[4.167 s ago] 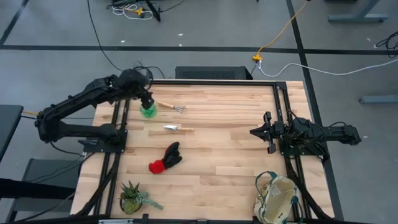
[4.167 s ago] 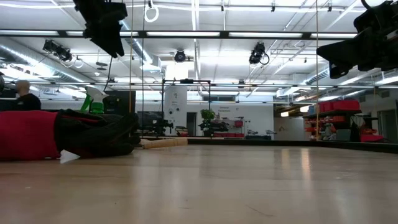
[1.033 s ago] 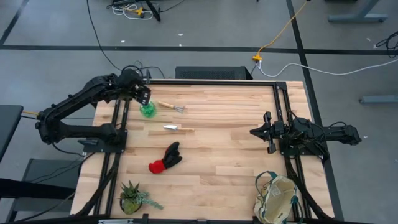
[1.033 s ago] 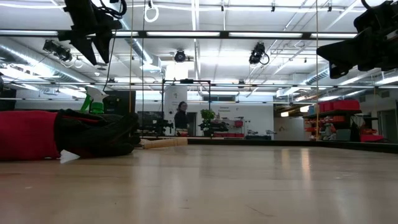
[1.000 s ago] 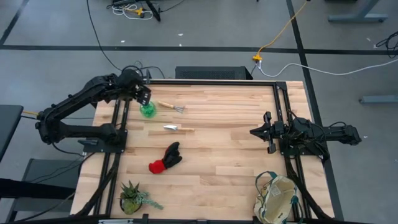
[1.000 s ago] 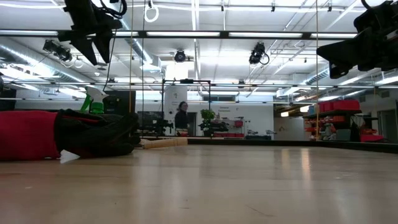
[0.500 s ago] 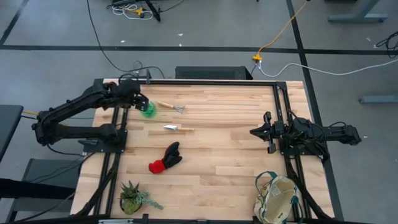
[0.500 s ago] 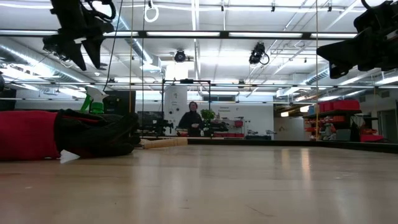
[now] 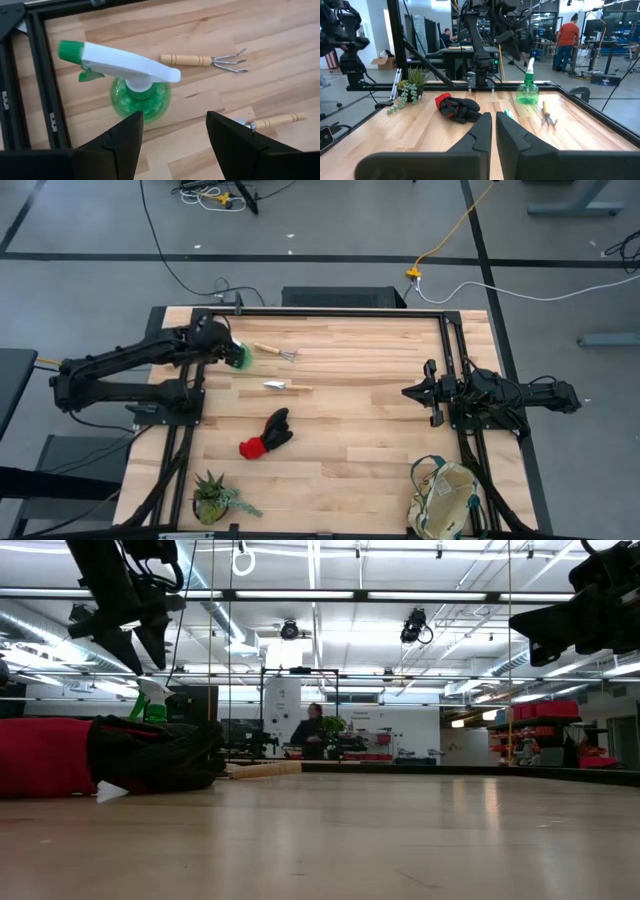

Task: Pick & Place Garden tools in Gardening bag
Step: Put the green spray bottle into the gardening bag

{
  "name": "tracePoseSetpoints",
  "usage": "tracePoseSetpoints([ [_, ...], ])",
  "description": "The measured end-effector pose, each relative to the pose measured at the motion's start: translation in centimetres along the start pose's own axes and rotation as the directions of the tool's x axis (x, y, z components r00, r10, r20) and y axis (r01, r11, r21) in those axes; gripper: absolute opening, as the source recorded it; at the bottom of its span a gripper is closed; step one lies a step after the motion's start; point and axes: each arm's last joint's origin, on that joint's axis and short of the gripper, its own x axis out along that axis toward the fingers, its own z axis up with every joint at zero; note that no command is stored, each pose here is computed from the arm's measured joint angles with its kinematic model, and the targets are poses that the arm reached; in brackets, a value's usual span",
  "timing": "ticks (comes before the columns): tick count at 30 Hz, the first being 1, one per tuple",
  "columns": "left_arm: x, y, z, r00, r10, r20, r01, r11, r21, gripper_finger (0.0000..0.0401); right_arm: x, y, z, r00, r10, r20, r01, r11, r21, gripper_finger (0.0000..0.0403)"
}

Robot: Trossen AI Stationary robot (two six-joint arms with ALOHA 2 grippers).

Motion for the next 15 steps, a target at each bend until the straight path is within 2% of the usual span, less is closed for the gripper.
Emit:
tracePoseSetpoints([
  [15,2.6,0.3,-2.8,0.997,0.079,0.002,-0.079,0.996,0.051,0.0224,0.0,0.0,0.0,1.000,0.000,0.000,0.000,1.000,0.000,0.0029],
])
